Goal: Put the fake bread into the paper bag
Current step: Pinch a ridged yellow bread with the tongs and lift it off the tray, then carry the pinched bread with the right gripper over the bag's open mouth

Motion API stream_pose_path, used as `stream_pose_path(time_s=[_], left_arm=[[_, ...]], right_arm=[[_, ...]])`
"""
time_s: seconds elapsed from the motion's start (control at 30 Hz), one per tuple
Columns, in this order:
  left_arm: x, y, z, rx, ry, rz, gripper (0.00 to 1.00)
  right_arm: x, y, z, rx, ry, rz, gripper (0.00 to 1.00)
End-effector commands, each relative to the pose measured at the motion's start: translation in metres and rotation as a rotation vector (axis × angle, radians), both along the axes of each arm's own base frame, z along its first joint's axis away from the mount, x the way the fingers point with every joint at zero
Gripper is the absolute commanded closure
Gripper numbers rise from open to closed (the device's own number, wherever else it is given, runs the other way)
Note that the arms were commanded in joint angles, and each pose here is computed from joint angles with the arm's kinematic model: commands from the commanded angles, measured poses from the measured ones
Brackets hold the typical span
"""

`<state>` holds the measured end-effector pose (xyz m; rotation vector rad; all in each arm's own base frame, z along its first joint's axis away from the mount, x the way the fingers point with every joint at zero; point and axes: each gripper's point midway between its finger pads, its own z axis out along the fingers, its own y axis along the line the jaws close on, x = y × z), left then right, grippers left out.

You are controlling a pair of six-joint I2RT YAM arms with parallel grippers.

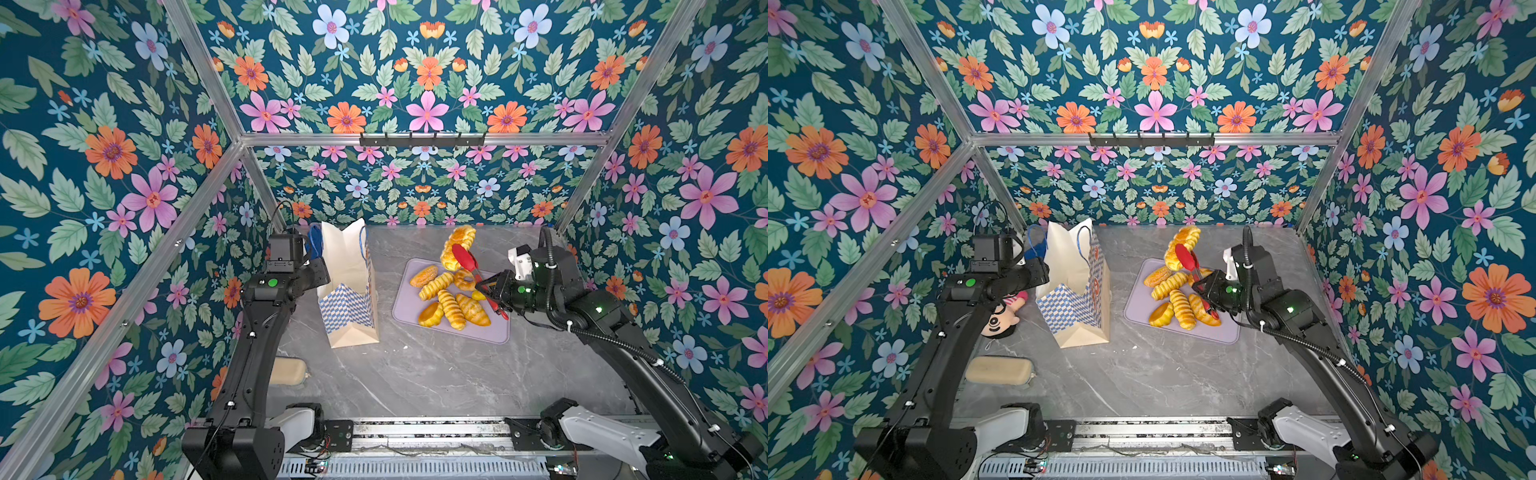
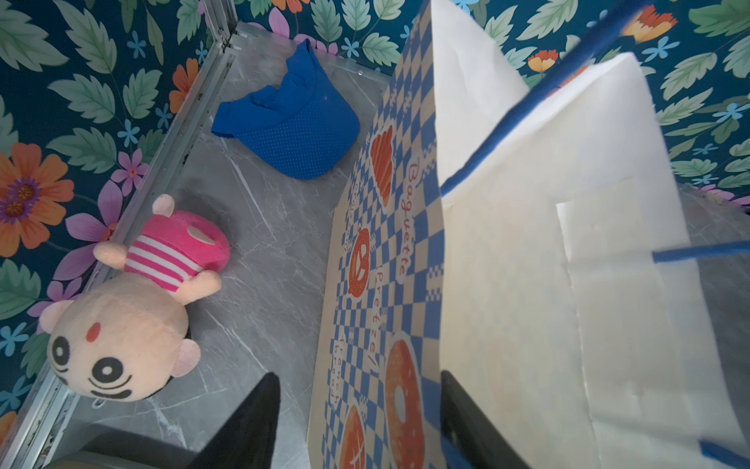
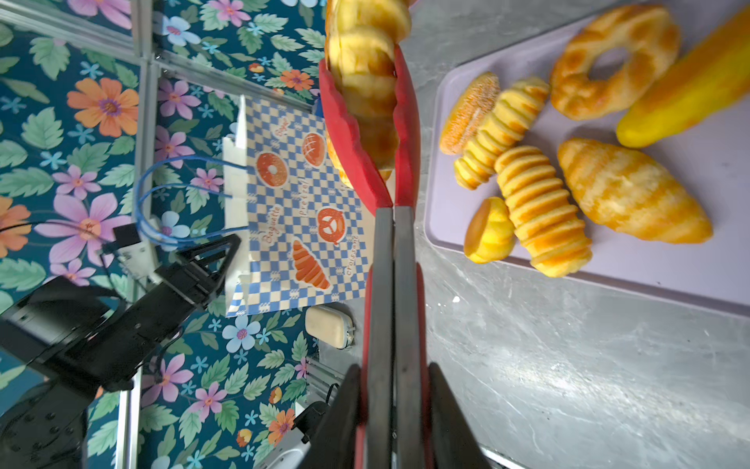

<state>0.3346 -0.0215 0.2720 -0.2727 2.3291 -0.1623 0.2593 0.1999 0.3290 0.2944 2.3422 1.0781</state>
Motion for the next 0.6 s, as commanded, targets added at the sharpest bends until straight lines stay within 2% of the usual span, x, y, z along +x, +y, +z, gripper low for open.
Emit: stream_pose_path(time_s=[0.0,0.37,0.53,0.57], left_arm=[[-0.002,-0.002,0.002,-0.016,-0.009,-0.001,0.45],[-0.006,-0.005,0.002,-0.04,-0.017,-0.005,0.6],[-0.006,-0.006,0.002,-0.05,-0.024,-0.005,0.66],[-0.006,-0.006,0.002,-0.053,-0.025,-0.005,0.68]], right_arm=[[0.008,0.016,0.03,-0.046,-0.122,0.075,0.76],[0.006,0.12,0.118,-0.067,-0.352,0.338,0.76],[-0.002,0.154,0.144,-0.056,-0.414,0.41,0.76],[0.003,0.167,0.137,-0.072,-0.404,0.42,0.76]])
